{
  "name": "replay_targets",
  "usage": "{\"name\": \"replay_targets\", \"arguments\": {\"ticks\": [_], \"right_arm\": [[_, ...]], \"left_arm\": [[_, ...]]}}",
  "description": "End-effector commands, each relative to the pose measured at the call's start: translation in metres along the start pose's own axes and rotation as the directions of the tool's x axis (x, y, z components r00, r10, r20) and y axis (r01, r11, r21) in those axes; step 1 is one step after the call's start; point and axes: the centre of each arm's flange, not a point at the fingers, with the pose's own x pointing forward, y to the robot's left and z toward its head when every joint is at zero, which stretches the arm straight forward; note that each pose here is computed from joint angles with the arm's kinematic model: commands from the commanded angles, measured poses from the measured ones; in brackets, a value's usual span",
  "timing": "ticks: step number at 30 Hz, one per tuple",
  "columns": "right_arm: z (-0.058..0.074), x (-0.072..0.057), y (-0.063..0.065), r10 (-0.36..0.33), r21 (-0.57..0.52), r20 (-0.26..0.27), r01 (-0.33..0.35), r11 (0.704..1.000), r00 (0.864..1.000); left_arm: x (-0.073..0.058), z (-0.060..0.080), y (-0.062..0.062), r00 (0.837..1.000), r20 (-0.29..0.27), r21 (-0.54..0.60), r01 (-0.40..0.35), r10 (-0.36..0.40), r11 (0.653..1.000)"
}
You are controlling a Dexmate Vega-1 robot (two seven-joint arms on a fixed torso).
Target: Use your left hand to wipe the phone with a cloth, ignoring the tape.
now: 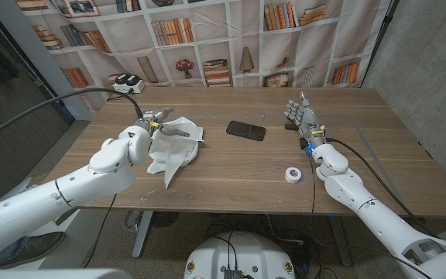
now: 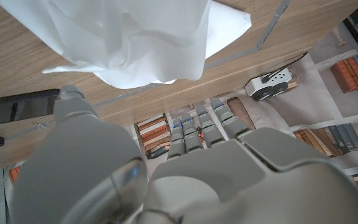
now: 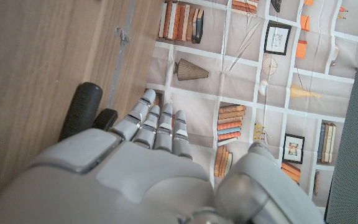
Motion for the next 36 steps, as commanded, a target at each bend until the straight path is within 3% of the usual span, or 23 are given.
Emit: {"name": "replay_targets", "arguments": {"ticks": [1, 9, 21, 36], "right_arm": [[-0.003, 0.002, 0.001, -0.008, 0.007, -0.001, 0.008, 1.000, 1.000], [-0.004, 0.006, 0.003, -0.009, 0.004, -0.008, 0.009, 1.000, 1.000], [-0.006, 0.012, 0.008, 0.001, 0.006, -0.017, -0.001, 1.000, 1.000], [-0.009, 0.010, 0.006, 0.004, 0.016, -0.026, -0.003, 1.000, 1.000]], "left_arm": [[0.006, 0.002, -0.011, 0.999, -0.033, 0.043, 0.024, -0.022, 0.999], [0.013, 0.009, -0.022, 0.997, -0.063, 0.101, 0.054, -0.047, 0.993], [0.017, 0.013, -0.034, 0.993, -0.060, 0.106, 0.108, -0.102, 0.988], [0.022, 0.017, -0.056, 0.986, -0.052, 0.069, 0.159, -0.155, 0.985]]}}
